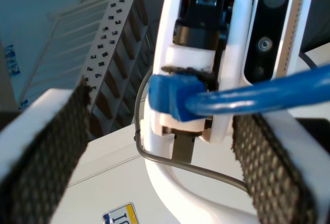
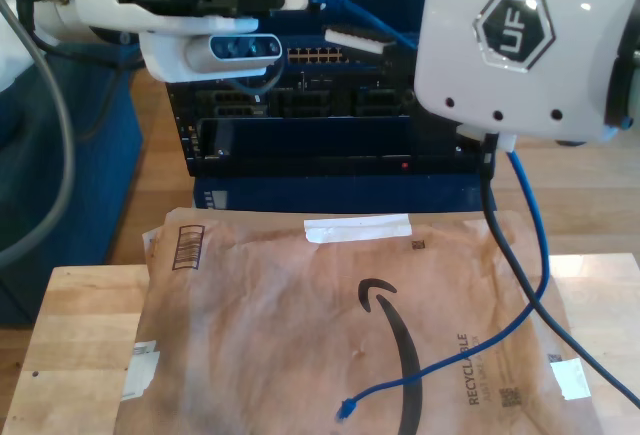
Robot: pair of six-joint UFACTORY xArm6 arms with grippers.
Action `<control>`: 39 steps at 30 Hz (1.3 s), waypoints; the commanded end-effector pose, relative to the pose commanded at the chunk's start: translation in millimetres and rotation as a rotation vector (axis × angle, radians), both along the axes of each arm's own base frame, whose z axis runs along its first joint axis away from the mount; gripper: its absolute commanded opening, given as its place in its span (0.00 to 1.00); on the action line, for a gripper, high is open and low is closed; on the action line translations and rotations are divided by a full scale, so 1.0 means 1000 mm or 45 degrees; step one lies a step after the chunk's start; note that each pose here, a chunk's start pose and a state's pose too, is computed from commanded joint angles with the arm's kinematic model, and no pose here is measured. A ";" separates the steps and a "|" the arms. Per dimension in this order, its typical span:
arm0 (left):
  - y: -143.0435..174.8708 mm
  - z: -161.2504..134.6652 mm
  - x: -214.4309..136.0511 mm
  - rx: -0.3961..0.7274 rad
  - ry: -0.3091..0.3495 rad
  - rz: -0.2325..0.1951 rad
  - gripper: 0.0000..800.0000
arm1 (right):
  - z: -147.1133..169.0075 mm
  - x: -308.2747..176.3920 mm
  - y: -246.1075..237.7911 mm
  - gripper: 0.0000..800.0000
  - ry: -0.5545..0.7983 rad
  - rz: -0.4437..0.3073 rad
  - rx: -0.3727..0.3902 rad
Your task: Grab the cable and plug it in
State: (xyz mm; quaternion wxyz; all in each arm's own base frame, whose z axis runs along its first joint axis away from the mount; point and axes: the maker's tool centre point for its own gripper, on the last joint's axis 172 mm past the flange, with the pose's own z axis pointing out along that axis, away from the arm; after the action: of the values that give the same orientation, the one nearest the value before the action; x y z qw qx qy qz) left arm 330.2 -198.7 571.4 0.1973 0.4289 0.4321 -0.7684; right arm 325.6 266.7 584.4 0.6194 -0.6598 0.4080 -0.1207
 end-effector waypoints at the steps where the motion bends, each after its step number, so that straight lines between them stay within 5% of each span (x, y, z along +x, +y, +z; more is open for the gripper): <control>1: 0.000 0.000 0.000 0.003 0.005 -0.002 0.04 | -0.001 0.000 0.000 0.52 0.000 0.000 -0.003; 32: 0.003 -0.002 -0.003 0.016 0.065 -0.051 0.04 | -0.008 0.002 0.010 0.34 0.008 0.013 -0.006; 39: 0.003 -0.002 -0.004 0.016 0.065 -0.053 0.04 | -0.008 0.002 0.009 0.15 0.011 0.011 -0.001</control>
State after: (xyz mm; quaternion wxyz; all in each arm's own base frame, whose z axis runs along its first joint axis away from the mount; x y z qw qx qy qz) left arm 326.6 -196.0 569.1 0.1676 0.4193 0.4326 -0.7803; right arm 327.5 276.1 576.3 0.6179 -0.6623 0.4078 -0.1153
